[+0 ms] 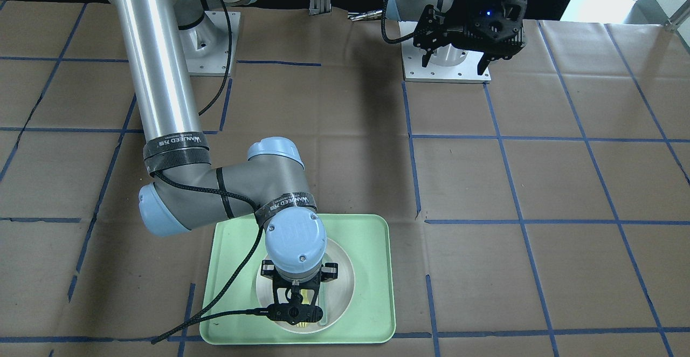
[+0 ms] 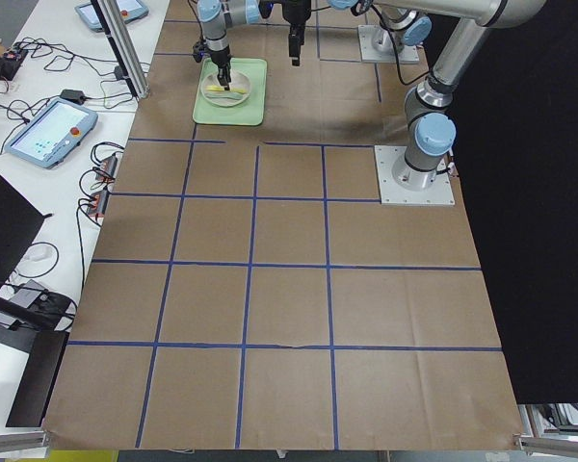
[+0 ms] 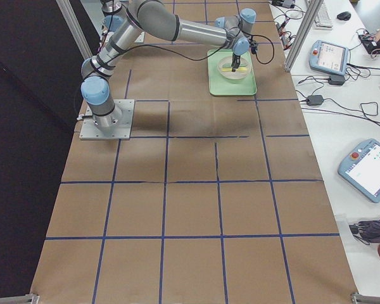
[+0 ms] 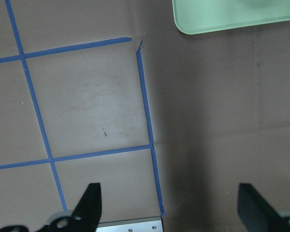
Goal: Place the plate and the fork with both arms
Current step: 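Close the right gripper on the yellow fork's handle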
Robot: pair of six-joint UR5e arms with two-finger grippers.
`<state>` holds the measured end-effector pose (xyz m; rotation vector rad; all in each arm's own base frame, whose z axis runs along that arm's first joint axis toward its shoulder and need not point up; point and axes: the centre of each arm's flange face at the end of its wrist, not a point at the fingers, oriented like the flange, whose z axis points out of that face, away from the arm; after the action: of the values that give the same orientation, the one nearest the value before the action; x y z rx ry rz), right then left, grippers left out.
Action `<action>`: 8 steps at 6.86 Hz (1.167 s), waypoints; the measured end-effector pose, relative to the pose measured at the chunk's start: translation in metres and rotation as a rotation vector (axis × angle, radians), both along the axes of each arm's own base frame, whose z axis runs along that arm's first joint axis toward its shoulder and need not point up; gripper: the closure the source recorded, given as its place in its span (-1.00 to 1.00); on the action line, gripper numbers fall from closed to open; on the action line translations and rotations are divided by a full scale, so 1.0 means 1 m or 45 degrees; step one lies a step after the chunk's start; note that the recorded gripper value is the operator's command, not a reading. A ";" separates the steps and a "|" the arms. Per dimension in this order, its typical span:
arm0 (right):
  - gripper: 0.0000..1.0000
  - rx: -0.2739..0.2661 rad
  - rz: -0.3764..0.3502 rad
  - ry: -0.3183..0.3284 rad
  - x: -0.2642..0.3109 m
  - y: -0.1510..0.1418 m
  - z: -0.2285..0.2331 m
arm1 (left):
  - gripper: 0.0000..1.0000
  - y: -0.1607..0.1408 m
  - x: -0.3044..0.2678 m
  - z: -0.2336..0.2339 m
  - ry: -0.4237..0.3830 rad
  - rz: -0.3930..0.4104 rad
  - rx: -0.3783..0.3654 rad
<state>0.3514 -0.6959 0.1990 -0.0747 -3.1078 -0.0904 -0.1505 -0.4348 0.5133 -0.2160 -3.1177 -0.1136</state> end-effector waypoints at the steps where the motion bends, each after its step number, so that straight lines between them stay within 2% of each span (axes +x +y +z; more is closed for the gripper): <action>1: 0.00 0.007 0.000 0.002 0.000 0.000 -0.005 | -0.99 0.000 0.000 0.000 0.000 0.000 0.000; 8: 0.19 0.017 0.002 0.003 0.001 -0.001 -0.012 | -0.99 0.000 0.000 0.000 0.000 0.000 0.000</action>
<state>0.3520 -0.6971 0.1869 -0.0722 -3.1044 -0.1113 -0.1505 -0.4348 0.5133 -0.2165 -3.1177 -0.1135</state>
